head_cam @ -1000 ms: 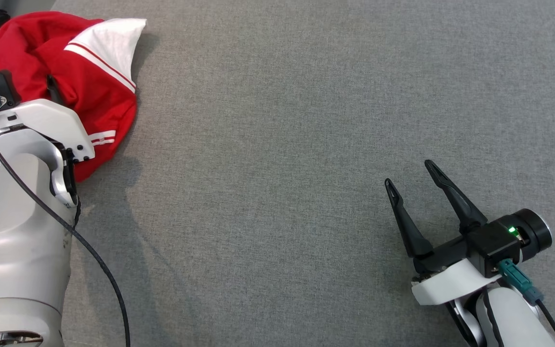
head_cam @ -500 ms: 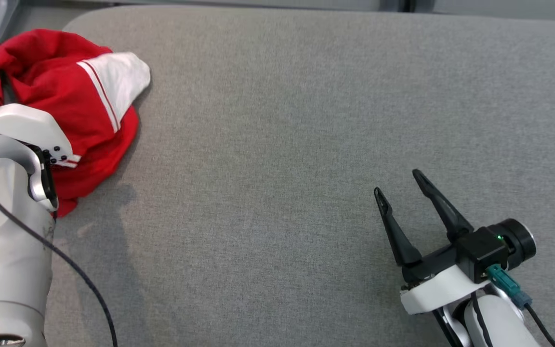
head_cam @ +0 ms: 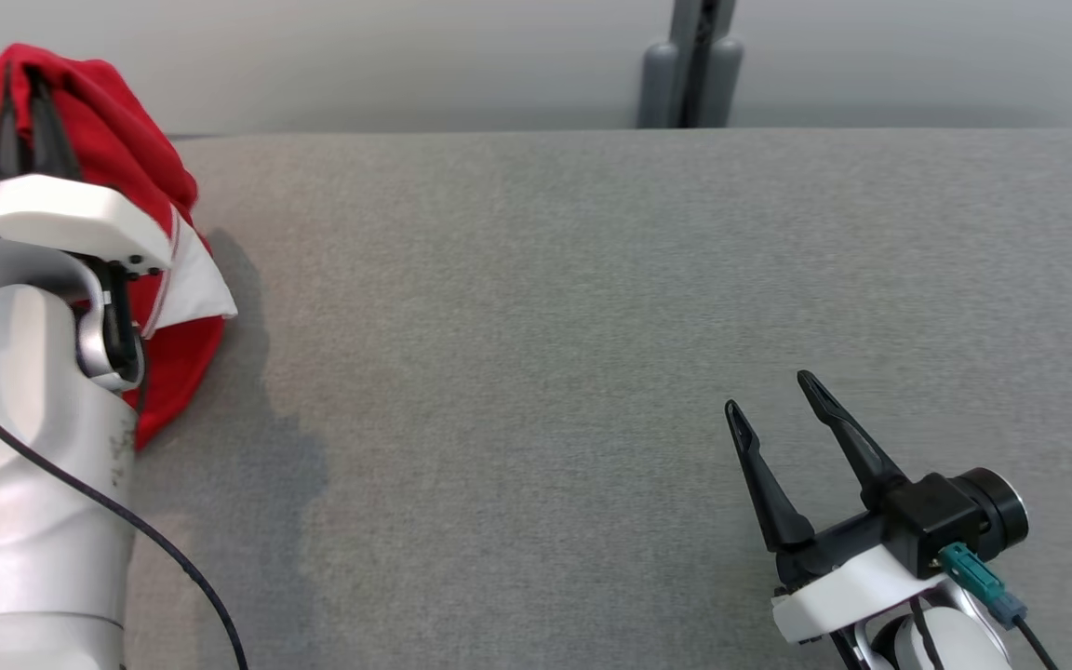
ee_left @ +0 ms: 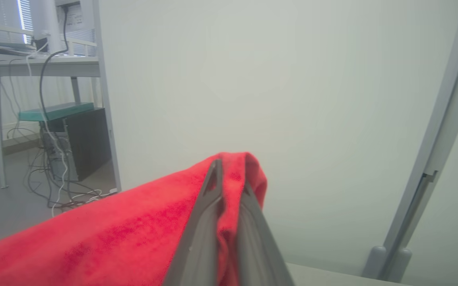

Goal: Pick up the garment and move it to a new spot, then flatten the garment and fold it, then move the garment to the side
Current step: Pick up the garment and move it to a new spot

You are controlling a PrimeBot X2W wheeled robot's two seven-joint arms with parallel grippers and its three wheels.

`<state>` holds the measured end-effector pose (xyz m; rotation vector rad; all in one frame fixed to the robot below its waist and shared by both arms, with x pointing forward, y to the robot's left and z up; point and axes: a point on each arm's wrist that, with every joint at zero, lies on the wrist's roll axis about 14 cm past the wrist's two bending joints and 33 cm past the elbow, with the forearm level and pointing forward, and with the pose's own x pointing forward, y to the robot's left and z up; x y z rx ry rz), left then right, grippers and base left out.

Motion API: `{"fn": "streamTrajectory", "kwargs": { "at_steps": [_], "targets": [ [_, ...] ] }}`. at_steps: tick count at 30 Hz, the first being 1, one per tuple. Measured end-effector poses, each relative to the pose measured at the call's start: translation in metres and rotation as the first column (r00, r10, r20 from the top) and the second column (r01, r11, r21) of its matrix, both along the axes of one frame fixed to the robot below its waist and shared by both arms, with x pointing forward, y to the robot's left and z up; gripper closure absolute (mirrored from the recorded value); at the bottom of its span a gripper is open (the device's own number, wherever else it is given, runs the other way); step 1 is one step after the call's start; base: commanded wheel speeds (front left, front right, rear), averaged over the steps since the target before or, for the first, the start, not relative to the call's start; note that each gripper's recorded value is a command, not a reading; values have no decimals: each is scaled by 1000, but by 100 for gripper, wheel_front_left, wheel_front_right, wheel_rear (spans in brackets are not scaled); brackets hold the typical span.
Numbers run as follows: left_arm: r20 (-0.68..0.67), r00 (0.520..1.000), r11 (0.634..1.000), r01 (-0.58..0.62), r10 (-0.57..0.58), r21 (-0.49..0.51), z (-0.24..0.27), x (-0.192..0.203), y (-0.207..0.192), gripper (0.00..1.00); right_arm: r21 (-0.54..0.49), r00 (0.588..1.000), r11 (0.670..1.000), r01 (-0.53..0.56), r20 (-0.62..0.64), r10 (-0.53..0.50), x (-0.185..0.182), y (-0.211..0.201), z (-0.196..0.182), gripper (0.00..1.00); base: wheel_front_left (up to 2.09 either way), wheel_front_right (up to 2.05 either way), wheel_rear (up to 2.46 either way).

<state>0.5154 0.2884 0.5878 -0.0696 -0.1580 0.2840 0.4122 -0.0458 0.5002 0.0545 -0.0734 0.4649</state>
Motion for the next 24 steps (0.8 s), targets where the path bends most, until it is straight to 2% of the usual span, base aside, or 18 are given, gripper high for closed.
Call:
{"fn": "streamTrajectory", "kwargs": {
  "at_steps": [6,11,18,24],
  "targets": [
    [120,982,989,151,-149,-8,40,3,-65,100,19,997,997,72,39,-73,-14,-25,19,0,0,0,0],
    [205,930,949,314,-306,-6,75,-3,-134,100,27,987,989,145,64,-146,-25,-50,29,0,0,0,0],
    [260,831,858,513,-492,-19,101,-17,-218,100,43,965,968,247,84,-249,-39,-85,39,0,0,0,0],
    [245,729,749,663,-640,-15,100,-27,-291,100,47,935,939,341,86,-344,-50,-117,42,0,0,0,0]
  ]
}}
